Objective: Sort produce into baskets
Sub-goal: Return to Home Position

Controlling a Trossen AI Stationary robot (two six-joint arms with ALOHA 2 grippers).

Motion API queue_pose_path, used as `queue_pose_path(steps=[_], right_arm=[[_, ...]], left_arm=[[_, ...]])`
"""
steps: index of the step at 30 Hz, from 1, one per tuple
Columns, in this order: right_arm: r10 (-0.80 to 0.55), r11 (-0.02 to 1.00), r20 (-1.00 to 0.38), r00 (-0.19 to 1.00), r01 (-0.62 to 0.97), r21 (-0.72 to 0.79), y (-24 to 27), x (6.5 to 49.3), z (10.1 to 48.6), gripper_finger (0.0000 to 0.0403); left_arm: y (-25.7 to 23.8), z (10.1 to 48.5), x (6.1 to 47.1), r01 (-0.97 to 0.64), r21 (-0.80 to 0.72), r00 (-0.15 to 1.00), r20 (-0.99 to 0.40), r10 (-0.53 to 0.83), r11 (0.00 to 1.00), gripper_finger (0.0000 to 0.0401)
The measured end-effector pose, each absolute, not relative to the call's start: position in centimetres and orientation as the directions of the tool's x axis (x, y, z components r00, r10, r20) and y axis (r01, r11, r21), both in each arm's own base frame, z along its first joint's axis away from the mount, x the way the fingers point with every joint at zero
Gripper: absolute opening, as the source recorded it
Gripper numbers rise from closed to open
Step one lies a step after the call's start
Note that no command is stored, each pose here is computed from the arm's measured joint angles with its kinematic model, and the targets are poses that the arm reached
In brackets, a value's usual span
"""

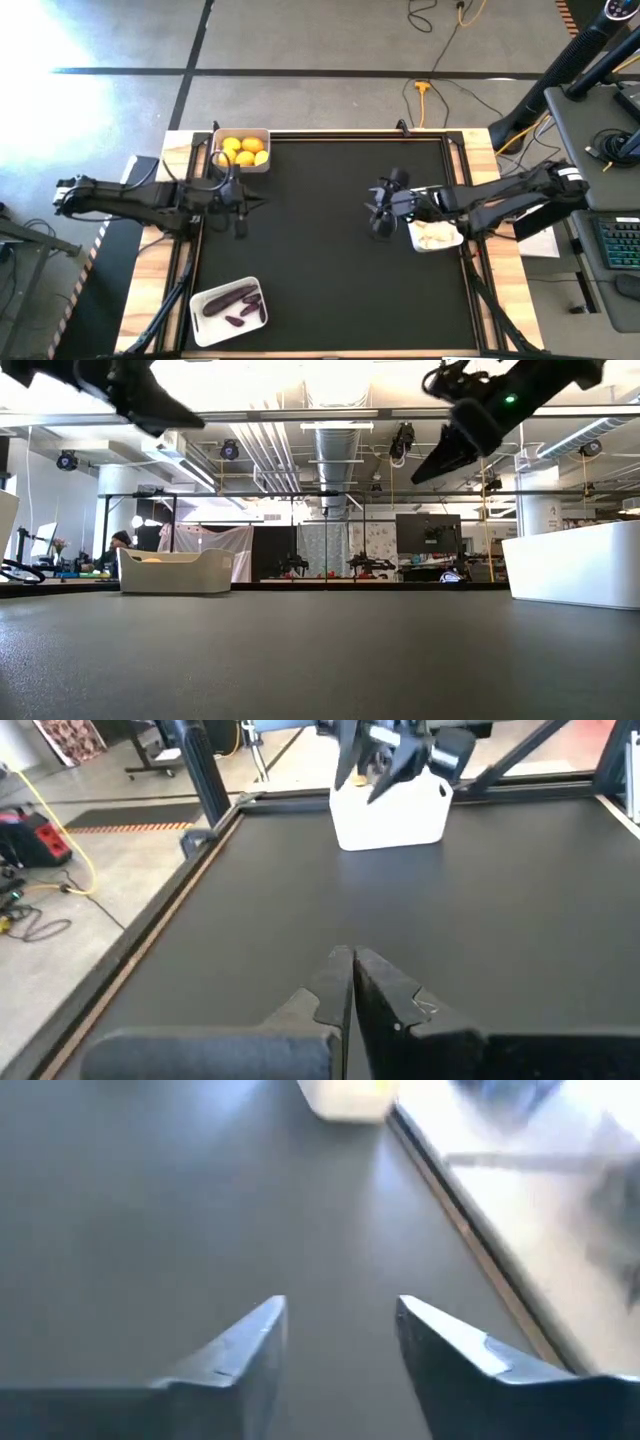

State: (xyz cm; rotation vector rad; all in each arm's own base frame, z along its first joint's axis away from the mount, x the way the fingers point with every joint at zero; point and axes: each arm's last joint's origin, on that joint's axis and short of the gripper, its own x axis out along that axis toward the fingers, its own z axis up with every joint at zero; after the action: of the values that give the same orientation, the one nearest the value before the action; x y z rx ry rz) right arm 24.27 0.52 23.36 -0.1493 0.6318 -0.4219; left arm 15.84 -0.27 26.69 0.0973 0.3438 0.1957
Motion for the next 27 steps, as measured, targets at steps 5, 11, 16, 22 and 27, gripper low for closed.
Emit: queue_pose_path(steps=[5, 11, 16, 22, 27], right_arm=[[-0.355, 0.923, -0.415, 0.838, 0.246, -0.295, 0.8, 21.9, 23.6, 0.0073], [-0.064, 0.98, -0.347, 0.936, -0.006, -0.197, 0.6, 17.3, 22.8, 0.0015], [-0.049, 0.988, -0.221, 0.974, 0.015, -0.155, 0.2, 14.0, 22.4, 0.001], [-0.032, 0.994, -0.035, 0.999, 0.028, -0.102, 0.1, 10.4, 20.4, 0.0009], [0.06, 0.994, 0.097, 0.993, -0.05, -0.099, 0.4, 9.5, 18.2, 0.0009]], left_arm=[[-0.2, 23.4, 14.4, -0.191, 0.079, 0.937, -0.283, 0.206, 0.978, 0.0], [-0.1, 20.1, 13.4, -0.204, 0.075, 0.958, -0.188, 0.215, 0.976, 0.0], [0.1, 17.4, 12.2, -0.233, 0.049, 0.955, -0.175, 0.238, 0.971, 0.0], [0.2, 15.3, 11.1, -0.256, -0.041, 0.955, -0.164, 0.246, 0.966, 0.0], [0.0, 15.9, 10.7, -0.168, -0.073, 0.982, -0.095, 0.16, 0.983, 0.0]])
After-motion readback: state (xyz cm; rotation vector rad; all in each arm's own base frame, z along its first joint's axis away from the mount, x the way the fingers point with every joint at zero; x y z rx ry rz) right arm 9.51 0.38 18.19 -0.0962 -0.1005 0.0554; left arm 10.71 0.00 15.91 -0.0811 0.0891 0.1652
